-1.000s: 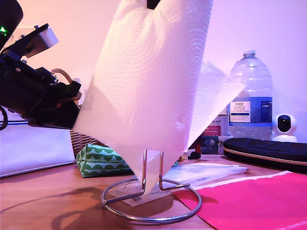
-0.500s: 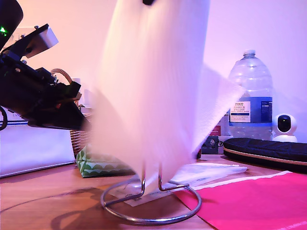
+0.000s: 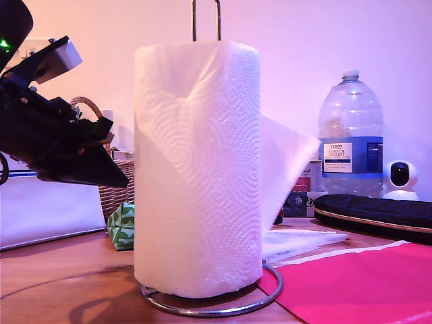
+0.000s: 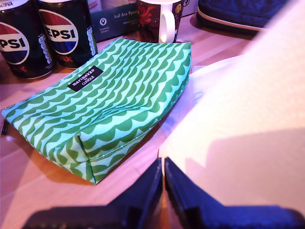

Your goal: Insert the paper towel roll into the metallic stand.

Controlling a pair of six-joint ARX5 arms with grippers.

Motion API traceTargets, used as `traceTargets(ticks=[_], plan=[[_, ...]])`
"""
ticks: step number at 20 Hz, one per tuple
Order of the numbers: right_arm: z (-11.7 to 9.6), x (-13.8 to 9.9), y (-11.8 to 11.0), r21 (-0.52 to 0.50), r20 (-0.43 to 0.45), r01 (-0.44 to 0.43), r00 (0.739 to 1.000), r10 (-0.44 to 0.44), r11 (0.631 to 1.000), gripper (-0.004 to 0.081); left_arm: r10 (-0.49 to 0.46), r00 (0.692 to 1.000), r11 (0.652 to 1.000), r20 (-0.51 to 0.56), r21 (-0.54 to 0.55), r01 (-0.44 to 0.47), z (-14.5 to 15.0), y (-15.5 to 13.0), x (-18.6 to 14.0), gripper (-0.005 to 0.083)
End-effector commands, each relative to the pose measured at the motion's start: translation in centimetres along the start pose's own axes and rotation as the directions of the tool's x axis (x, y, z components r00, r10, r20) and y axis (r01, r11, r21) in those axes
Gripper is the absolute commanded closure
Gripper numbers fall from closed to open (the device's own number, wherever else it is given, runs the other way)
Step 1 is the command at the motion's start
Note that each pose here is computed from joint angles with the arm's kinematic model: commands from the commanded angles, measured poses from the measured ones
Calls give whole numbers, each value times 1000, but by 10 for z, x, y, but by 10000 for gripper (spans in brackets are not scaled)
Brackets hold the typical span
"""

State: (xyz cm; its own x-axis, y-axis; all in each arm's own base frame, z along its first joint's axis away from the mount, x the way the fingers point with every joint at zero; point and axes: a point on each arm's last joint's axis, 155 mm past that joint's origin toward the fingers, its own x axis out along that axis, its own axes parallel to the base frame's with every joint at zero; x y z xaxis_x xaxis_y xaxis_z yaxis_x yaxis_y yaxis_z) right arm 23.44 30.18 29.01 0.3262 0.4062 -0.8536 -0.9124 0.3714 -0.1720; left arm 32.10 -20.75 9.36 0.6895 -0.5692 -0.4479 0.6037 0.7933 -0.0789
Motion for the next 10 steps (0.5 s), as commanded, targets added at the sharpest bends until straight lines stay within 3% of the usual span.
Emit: traceTargets(ticks=[1,5,10], plan=[[3,-8,-14,31,30,29,999,-30,999,782,1,1000,1000,5,5,-1,-2,1,-1,797],[19,-14,-69,191,136,117,980,-145,975,782,7,1000,1000,26,5,-7,3,3,-1,797],[24,-36,-161,415,247,230,903,-352,880,782,2,997,1000,72,-7,-1,14,13,-4,797]])
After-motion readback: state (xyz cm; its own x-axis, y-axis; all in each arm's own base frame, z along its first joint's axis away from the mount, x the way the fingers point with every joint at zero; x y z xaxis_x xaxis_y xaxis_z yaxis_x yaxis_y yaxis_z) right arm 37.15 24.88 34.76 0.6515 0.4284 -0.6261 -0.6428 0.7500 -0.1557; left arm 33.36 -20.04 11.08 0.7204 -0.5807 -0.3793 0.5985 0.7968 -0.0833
